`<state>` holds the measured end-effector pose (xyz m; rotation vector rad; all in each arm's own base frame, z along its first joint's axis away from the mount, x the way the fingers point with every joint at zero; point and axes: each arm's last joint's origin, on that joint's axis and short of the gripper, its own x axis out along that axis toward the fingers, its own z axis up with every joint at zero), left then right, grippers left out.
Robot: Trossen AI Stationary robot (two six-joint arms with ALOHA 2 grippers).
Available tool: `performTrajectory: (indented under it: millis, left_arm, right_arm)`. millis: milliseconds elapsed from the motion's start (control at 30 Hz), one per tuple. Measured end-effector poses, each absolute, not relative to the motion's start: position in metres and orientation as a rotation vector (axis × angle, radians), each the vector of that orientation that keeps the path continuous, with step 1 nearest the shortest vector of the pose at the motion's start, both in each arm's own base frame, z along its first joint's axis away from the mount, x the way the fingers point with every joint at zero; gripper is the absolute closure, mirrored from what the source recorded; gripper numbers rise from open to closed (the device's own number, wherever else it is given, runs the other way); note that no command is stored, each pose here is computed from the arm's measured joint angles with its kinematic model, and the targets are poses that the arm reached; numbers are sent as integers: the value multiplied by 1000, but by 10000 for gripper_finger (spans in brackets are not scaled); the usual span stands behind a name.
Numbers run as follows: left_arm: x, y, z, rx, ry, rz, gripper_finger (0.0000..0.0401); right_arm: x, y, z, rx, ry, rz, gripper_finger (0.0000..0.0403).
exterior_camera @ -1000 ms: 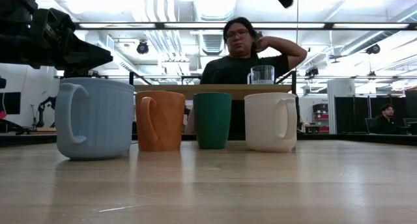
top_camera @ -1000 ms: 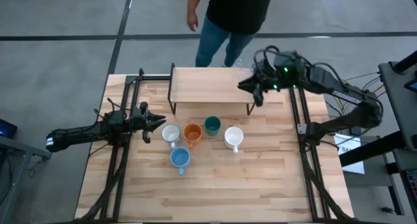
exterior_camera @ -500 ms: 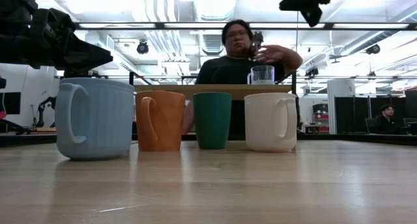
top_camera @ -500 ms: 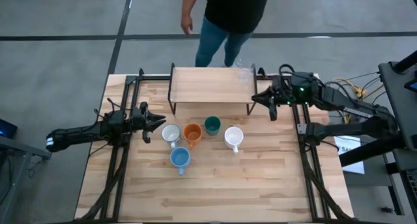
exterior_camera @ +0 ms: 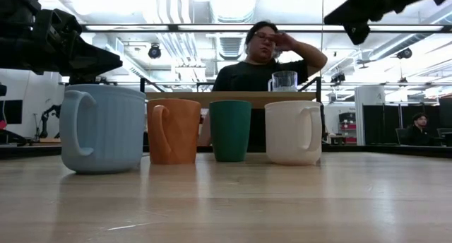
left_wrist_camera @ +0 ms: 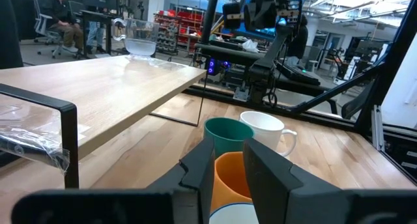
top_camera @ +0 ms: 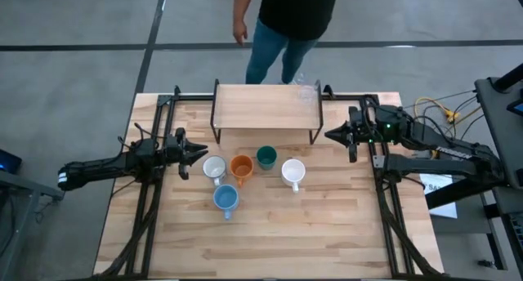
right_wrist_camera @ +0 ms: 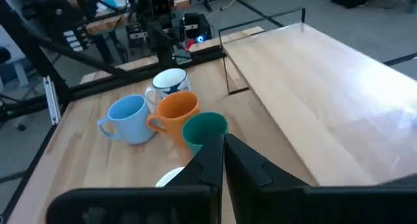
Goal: Stack small to large cups/mugs on shelf
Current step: Put the white mug on the shelf
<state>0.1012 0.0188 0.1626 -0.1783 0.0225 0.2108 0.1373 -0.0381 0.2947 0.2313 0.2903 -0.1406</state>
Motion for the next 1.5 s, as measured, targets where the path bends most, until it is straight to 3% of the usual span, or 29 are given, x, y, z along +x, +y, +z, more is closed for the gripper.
performTrajectory:
  millis: [300, 533, 1033, 1500]
  left_arm:
    - [101, 19, 163, -178, 22, 211, 333]
    - [101, 19, 163, -178, 22, 211, 333]
    - [101, 19, 163, -178, 23, 211, 333]
    - [101, 19, 163, -178, 22, 211, 333]
  right_arm:
    - [125, -34, 254, 323, 167, -124, 395]
    - [117, -31, 222, 345, 199, -129, 395]
    - [88, -22, 208, 374, -2, -116, 395]
    - [88, -17, 191, 453, -21, 18, 395]
